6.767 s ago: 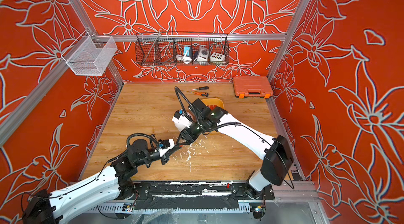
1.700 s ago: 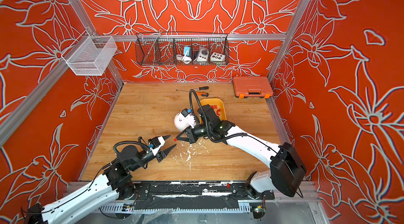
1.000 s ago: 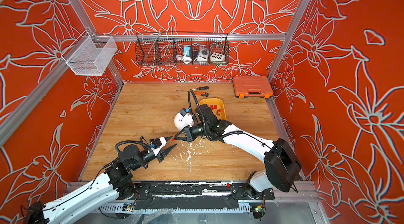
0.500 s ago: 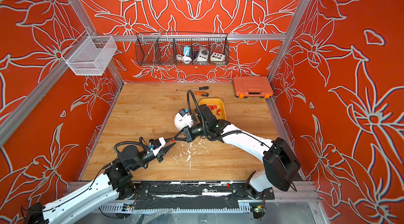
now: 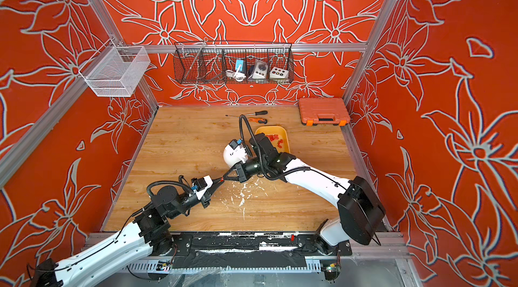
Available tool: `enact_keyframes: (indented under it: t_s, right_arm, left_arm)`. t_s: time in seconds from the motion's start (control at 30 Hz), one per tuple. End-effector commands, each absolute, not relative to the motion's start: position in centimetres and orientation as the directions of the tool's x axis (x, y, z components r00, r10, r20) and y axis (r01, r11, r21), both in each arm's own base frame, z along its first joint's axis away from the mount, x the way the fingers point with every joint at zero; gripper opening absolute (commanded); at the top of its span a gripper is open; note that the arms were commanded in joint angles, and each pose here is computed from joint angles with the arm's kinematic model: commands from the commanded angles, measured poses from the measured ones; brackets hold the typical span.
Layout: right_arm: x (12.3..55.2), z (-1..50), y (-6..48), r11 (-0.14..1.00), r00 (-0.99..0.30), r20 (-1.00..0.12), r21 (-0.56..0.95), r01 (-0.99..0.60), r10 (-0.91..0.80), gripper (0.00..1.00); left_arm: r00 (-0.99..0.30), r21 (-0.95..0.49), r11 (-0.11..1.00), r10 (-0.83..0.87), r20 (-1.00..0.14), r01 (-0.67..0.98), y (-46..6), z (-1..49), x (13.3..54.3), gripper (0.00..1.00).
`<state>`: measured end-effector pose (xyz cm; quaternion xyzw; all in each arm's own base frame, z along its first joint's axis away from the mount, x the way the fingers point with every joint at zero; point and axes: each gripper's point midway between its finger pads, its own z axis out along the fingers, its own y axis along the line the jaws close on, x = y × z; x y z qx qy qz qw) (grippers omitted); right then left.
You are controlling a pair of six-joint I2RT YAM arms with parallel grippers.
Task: Cover the protruding screws with screw protection sleeves
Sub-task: Pick up the screw protection sleeve from the center of the board, then move the plastic shell to the center of the board.
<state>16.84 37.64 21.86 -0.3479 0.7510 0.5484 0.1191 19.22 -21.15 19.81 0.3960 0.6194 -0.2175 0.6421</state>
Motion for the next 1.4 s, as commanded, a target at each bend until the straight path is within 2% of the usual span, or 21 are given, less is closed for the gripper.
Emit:
enact_keyframes:
  t_s: [0.0, 0.37, 0.4, 0.5, 0.57, 0.6, 0.7, 0.87, 1.0, 1.07, 1.23, 1.37]
  right_arm:
    - [16.9, 23.4, 38.2, 0.115, -0.699, -0.603, 0.72, -0.684, -0.384, 0.0]
    - [17.5, 23.9, 38.4, 0.123, -0.691, -0.628, 0.702, -0.701, -0.359, 0.0]
    - [17.5, 24.0, 38.4, 0.121, -0.689, -0.63, 0.7, -0.703, -0.358, 0.0]
    - [17.7, 24.2, 38.4, 0.119, -0.68, -0.641, 0.691, -0.713, -0.356, 0.0]
    - [18.2, 24.7, 38.1, 0.125, -0.672, -0.656, 0.677, -0.725, -0.343, 0.0]
    - [18.7, 25.1, 37.9, 0.133, -0.667, -0.667, 0.667, -0.733, -0.331, 0.0]
    - [20.8, 25.9, 36.7, 0.181, -0.664, -0.691, 0.642, -0.745, -0.286, 0.0]
    - [27.2, 25.7, 33.4, 0.336, -0.675, -0.704, 0.595, -0.73, -0.222, 0.0]
    - [31.8, 23.4, 31.5, 0.537, -0.647, -0.693, 0.43, -0.725, -0.318, 0.0]
    - [33.6, 22.4, 31.3, 0.58, -0.642, -0.661, 0.366, -0.727, -0.388, 0.0]
    - [37.0, 21.0, 32.1, 0.6, -0.627, -0.598, 0.283, -0.748, -0.5, 0.0]
    - [38.4, 20.0, 32.9, 0.577, -0.607, -0.566, 0.26, -0.774, -0.558, 0.0]
  left_arm:
    - [0.167, 0.252, 0.58, 0.197, -0.966, 0.775, -21.4, 20.6, 19.0, 0.07]
    - [0.175, 0.251, 0.575, 0.186, -0.967, 0.779, -21.4, 20.9, 18.7, 0.08]
    - [0.172, 0.249, 0.578, 0.185, -0.968, 0.777, -21.4, 20.9, 18.8, 0.12]
    - [0.173, 0.247, 0.586, 0.181, -0.968, 0.772, -21.2, 21.0, 18.8, 0.15]
    - [0.174, 0.247, 0.593, 0.179, -0.968, 0.766, -21.1, 21.1, 18.9, 0.31]
    - [0.173, 0.247, 0.602, 0.179, -0.968, 0.76, -20.9, 21.1, 19.0, 0.35]
    - [0.172, 0.242, 0.643, 0.17, -0.97, 0.727, -20.2, 21.3, 19.4, 0.49]
    - [0.176, 0.233, 0.693, 0.154, -0.972, 0.682, -19.2, 21.5, 19.8, 0.57]
    - [0.164, 0.237, 0.715, 0.171, -0.971, 0.658, -18.7, 21.0, 20.3, 0.63]
    - [0.146, 0.236, 0.735, 0.186, -0.972, 0.635, -18.5, 20.6, 20.9, 0.65]
    - [0.074, 0.226, 0.766, 0.228, -0.971, 0.602, -18.4, 19.7, 22.4, 0.68]
    - [0.038, 0.22, 0.729, 0.257, -0.966, 0.648, -19.5, 18.9, 22.5, 0.7]
